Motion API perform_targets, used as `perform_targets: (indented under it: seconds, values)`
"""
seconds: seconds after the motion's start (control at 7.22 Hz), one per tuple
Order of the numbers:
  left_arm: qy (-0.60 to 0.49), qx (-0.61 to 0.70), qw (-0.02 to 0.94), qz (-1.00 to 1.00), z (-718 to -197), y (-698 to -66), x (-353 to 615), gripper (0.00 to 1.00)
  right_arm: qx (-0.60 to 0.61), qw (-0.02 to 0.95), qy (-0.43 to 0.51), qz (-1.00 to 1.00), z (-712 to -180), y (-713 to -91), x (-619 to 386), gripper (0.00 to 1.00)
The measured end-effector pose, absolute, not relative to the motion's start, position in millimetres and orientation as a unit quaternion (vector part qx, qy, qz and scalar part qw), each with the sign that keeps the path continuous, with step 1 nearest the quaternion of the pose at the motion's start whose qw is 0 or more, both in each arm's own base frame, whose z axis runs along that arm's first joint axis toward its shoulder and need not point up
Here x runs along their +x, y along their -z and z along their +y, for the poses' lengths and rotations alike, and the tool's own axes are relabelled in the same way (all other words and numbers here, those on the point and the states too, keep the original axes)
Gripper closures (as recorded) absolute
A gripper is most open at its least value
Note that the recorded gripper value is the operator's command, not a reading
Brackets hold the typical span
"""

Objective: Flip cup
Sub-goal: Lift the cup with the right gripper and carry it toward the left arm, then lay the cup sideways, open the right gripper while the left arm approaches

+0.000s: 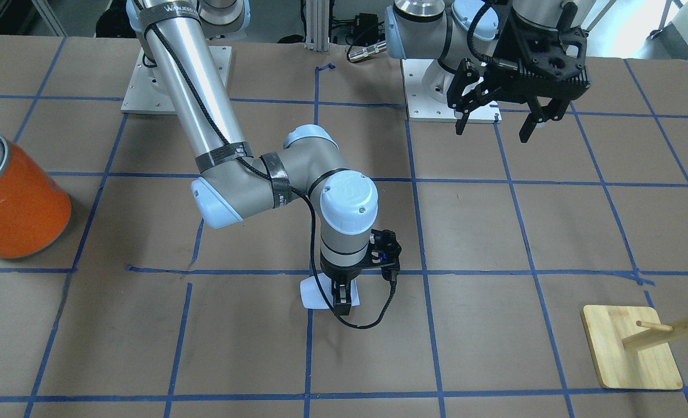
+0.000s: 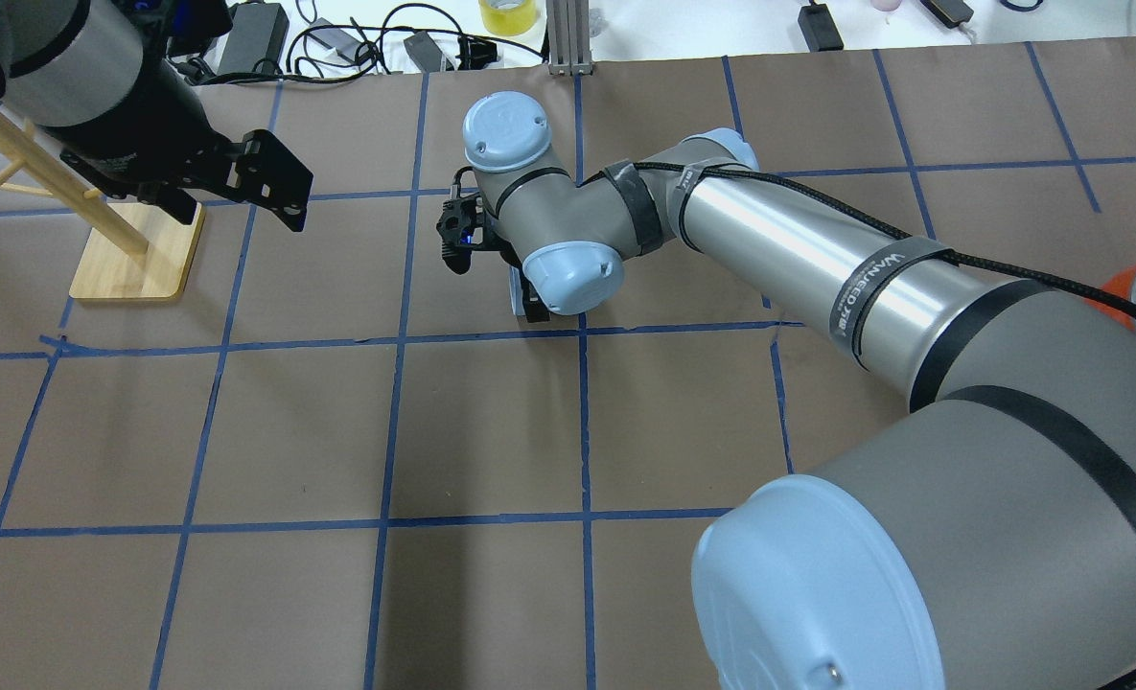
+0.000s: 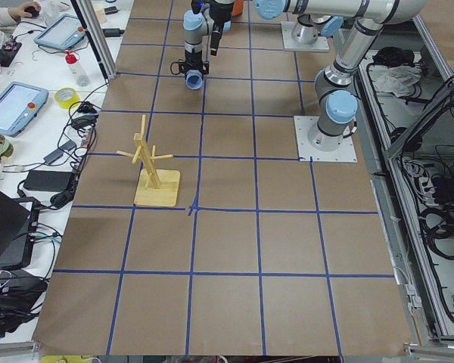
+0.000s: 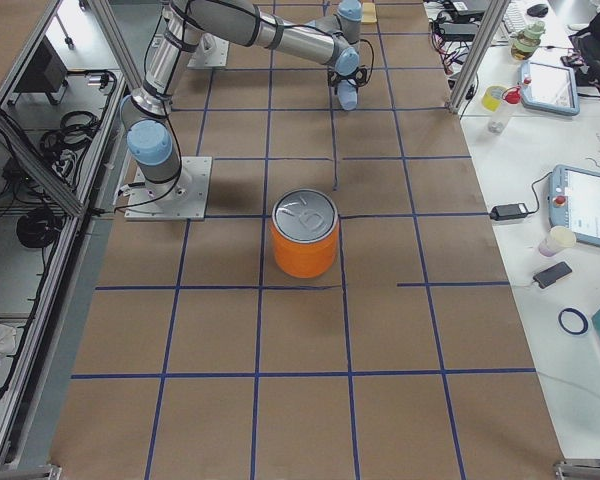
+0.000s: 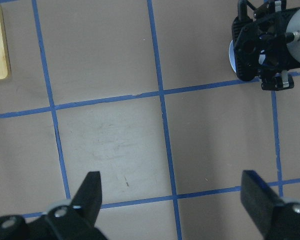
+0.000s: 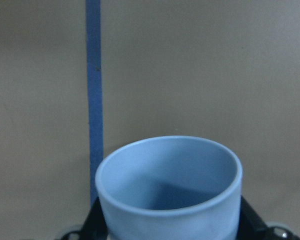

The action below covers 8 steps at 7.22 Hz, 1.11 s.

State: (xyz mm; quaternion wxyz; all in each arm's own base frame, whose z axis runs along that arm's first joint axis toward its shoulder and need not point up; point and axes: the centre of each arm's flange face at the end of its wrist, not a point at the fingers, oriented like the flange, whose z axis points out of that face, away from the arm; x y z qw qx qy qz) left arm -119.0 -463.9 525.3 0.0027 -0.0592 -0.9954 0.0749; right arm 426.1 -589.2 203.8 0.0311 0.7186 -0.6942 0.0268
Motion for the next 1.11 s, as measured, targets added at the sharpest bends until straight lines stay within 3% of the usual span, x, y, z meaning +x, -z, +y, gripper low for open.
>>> perform_targets:
  seconds: [0.42,0.55,1.11]
  values:
    - [-0.075,-0.059,0.003,-0.995,-463.8,-525.3,-118.8,0.0,0.721,0.025,-0.03,-0.692,-585.4,-204.1,432.8,0.13]
    - [-0.075,-0.059,0.003,-0.995,-463.7,-525.3,-118.9,0.0,0.72,0.024,-0.03,-0.693,-584.2,-203.8,434.3,0.0]
    - [-0.075,-0.06,0.003,-0.995,-463.1,-525.0,-119.6,0.0,0.712,0.021,-0.035,-0.701,-580.7,-211.6,437.1,0.0]
